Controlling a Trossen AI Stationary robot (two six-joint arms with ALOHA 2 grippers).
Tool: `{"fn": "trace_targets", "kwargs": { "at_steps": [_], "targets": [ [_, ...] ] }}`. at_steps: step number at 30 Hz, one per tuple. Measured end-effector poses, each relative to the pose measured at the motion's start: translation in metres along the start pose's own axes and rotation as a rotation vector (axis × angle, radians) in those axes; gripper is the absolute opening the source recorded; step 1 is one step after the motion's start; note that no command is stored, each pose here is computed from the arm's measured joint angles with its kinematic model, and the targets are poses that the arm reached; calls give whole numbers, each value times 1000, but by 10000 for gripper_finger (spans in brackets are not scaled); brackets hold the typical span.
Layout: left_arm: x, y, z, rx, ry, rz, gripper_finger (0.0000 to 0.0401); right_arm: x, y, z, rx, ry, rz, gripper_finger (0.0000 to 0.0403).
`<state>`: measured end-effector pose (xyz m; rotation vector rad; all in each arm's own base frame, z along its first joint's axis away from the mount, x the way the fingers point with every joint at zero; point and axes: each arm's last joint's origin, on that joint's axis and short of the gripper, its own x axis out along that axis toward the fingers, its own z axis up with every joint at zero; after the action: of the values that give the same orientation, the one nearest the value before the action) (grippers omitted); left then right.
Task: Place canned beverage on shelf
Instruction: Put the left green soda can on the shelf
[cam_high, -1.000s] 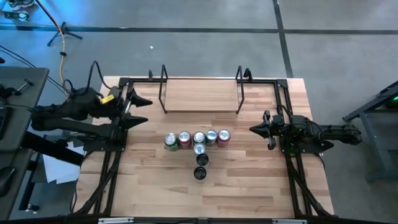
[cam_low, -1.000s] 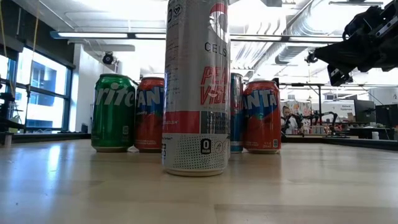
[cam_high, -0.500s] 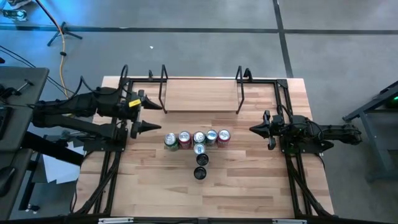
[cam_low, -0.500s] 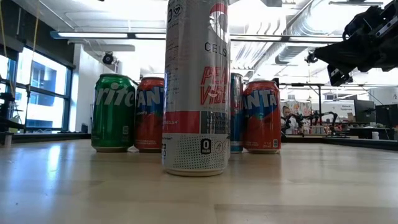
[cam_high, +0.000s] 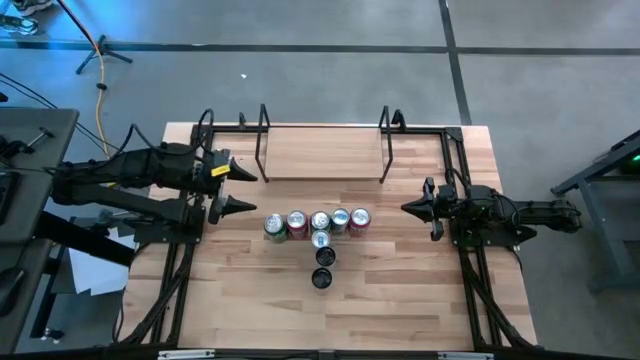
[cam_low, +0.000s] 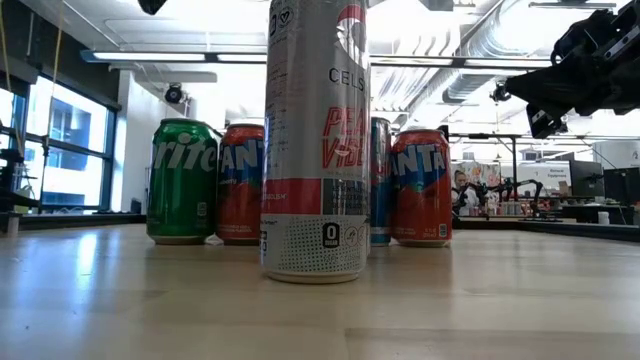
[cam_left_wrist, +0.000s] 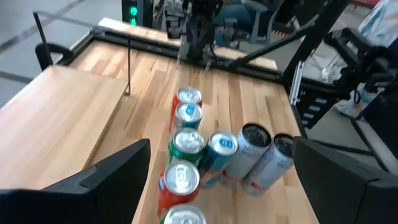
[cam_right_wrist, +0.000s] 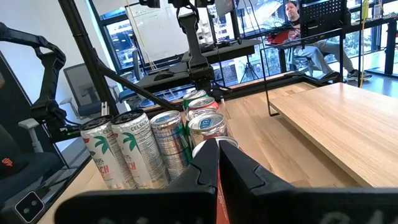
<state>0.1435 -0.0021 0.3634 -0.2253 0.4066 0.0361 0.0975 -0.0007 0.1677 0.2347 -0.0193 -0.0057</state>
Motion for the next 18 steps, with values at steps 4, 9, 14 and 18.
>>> {"fn": "trace_targets", "kwargs": {
  "at_steps": [4, 9, 14, 18],
  "targets": [
    [0, 1, -6, 0, 58, 14, 349, 0, 0, 0, 0, 0, 0, 0],
    [-1, 3, -14, 1, 143, 34, 349, 0, 0, 0, 0, 0, 0, 0],
    [2, 5, -21, 7, 185, 37, 349, 0, 0, 0, 0, 0, 0, 0],
    [9, 6, -29, 23, 204, 9, 349, 0, 0, 0, 0, 0, 0, 0]
  ]
}}
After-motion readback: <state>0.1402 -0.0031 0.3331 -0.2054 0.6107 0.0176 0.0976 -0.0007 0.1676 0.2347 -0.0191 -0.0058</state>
